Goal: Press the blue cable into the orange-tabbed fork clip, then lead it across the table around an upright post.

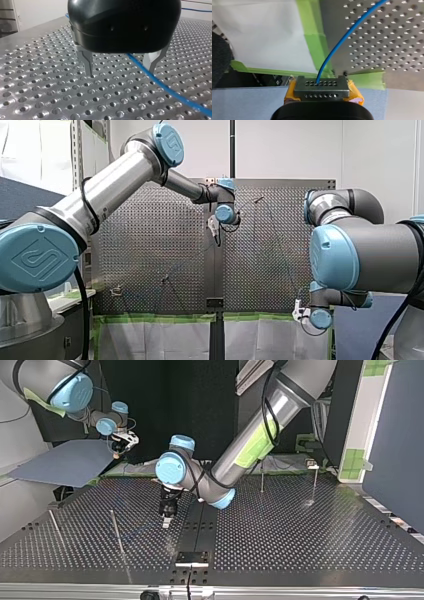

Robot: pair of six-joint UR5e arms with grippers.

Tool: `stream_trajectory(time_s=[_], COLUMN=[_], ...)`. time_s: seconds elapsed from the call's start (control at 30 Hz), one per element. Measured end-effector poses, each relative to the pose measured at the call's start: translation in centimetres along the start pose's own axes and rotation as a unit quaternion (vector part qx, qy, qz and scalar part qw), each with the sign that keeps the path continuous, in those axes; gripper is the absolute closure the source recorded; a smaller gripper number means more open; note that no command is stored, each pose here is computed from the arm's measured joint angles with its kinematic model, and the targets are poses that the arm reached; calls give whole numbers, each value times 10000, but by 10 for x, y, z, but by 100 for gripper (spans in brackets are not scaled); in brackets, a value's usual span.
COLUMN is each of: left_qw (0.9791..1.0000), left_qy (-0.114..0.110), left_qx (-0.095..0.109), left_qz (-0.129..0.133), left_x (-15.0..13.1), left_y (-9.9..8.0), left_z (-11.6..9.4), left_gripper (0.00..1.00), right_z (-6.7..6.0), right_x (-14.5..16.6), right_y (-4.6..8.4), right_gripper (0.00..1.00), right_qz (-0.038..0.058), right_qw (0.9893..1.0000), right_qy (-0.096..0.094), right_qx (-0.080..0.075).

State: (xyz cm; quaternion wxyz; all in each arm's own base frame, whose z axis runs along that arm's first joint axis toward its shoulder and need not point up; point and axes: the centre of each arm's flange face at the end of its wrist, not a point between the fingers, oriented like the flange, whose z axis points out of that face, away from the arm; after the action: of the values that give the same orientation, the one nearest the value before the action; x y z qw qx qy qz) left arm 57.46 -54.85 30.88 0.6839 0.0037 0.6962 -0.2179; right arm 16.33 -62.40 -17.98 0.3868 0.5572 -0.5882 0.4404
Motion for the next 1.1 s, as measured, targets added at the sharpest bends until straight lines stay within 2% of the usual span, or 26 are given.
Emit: stream_trajectory(time_s=[0.47,0.63,0.9,1.1], left_qw=[9998,9994,9972,9954], left_qy=[188,285,500,737], left_qx=[-66,-189,-547,-586], left_qz=[74,84,-24,-190], left_x=[3,4,4,8], left_y=[1,6,24,28], left_z=[-5,-7,-9,-13], left_gripper=[0,0,0,0], right_z=[0,1,2,2], right_x=[-8,-7,-6,-6], right_y=[2,2,4,4], right_gripper=[100,100,100,100], right_qz=[18,25,24,26], right_qw=[10000,10000,10000,10000], right_qy=[-53,-51,-66,-77], right_qx=[27,24,16,16])
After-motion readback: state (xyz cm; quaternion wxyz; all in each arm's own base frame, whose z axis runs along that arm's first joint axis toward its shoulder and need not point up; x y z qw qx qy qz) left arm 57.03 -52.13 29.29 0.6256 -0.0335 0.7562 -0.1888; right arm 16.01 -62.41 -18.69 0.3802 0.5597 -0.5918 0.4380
